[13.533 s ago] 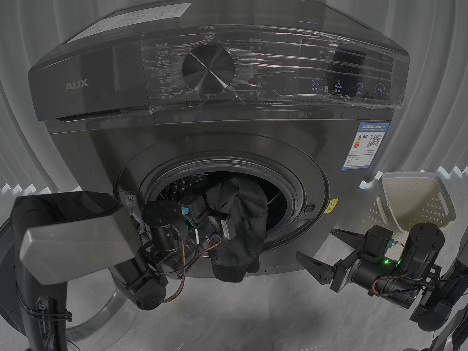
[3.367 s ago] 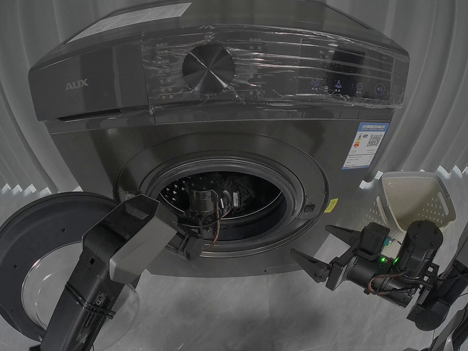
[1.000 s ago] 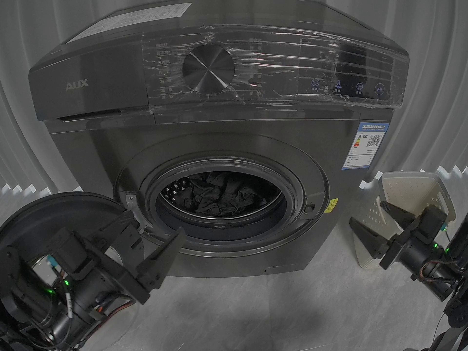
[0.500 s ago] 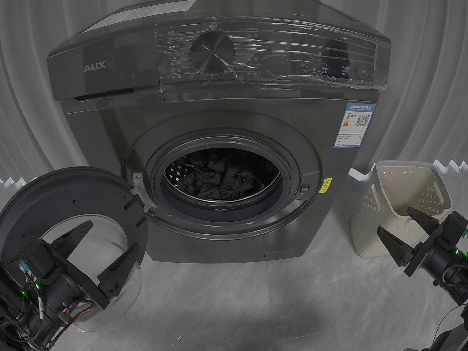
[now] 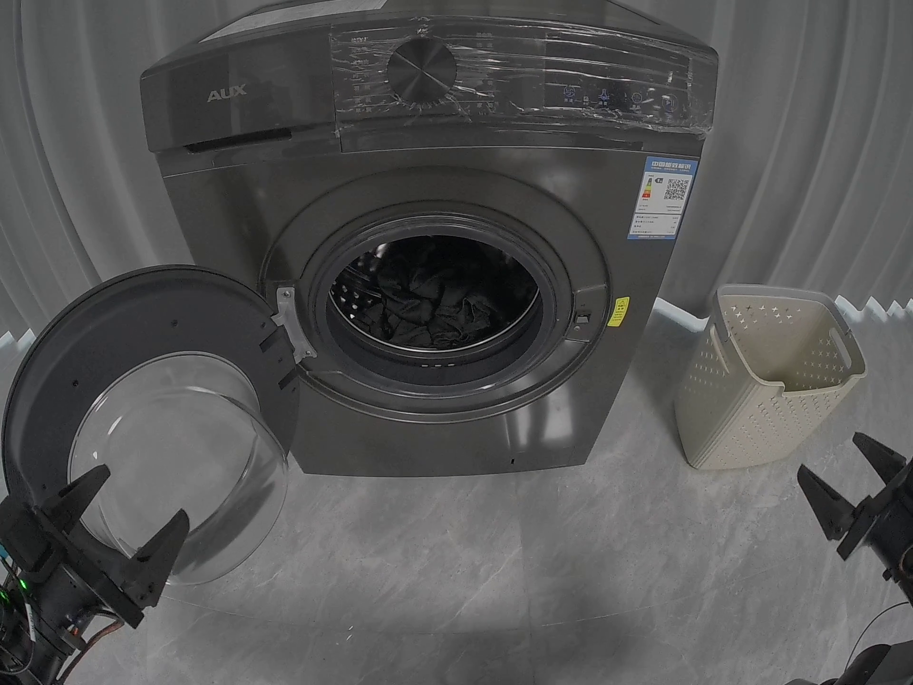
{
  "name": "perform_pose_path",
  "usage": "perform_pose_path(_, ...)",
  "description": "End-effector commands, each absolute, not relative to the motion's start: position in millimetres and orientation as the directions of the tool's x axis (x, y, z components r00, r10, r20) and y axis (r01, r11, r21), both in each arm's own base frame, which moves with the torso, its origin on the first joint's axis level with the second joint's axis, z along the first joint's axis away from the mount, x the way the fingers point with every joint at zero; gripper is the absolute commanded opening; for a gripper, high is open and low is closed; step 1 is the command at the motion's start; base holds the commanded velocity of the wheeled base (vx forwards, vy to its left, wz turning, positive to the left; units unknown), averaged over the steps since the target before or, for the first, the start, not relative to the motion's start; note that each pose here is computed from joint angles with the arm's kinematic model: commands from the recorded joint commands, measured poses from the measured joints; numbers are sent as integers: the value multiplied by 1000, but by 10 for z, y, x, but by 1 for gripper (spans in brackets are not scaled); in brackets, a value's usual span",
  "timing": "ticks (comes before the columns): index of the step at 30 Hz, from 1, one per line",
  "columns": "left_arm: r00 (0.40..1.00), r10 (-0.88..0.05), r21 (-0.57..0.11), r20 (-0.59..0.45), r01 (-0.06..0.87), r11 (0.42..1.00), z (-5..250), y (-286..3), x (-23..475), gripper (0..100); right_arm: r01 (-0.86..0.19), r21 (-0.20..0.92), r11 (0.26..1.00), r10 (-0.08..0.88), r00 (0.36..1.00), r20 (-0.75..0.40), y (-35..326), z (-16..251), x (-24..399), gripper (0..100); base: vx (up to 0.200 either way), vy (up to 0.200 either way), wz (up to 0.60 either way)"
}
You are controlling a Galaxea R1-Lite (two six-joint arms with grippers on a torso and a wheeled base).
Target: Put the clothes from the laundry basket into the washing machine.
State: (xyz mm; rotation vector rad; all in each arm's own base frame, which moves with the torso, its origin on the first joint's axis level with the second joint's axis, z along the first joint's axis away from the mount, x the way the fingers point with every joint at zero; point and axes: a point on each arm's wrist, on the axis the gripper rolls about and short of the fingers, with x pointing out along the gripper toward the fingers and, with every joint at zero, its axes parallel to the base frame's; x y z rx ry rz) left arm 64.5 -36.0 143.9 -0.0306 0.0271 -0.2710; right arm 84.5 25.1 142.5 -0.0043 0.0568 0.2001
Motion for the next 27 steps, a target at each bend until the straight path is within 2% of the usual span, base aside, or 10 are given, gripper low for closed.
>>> perform_pose_path(1, 990, -142, -90, 12, 143, 986, 1266, -53, 265, 100, -78, -24, 997, 78, 997, 5, 28, 1264, 280, 100, 0, 0, 0)
perform_pose_path(5, 992, -121, -110, 34, 124, 986, 1210, 3, 157, 100, -45, -54, 997, 49, 997, 64, -12, 1177, 51, 100, 0, 0, 0)
perform_pose_path(10, 999, -34, -100, 22, 36, 994, 1123, 47, 69, 100, -13, -59, 998, 18, 997, 81, -22, 997, -166, 100, 0, 0, 0)
perform_pose_path(12, 1000, 0, -95, 1, 0, 995, 1051, 63, 15, 100, -47, -51, 998, 49, 998, 38, -4, 825, -210, 100, 0, 0, 0)
perform_pose_path(15, 1000, 9, -98, -18, -11, 995, 968, 70, -47, 100, -102, -19, 995, 103, 993, 52, 22, 824, -238, 100, 0, 0, 0)
perform_pose_path(18, 998, 28, -80, -55, -32, 996, 864, 67, -107, 100, -75, 0, 997, 75, 996, 49, 15, 818, -236, 100, 0, 0, 0)
perform_pose_path(20, 998, 55, -87, -26, -57, 995, 842, 59, -150, 100, -46, -1, 999, 46, 998, 51, 9, 820, -235, 100, 0, 0, 0)
perform_pose_path(23, 996, 92, -57, -17, -93, 994, 848, 60, -154, 100, -43, -5, 999, 43, 997, 58, 9, 825, -235, 100, 0, 0, 0)
perform_pose_path(25, 995, 101, -44, -17, -102, 994, 848, 62, -154, 100, 30, -41, 999, -28, 998, 60, -7, 824, -233, 100, 0, 0, 0)
perform_pose_path(27, 996, 89, -52, -17, -90, 995, 848, 58, -154, 100, 77, -8, 997, -77, 996, 50, -17, 807, -230, 100, 0, 0, 0)
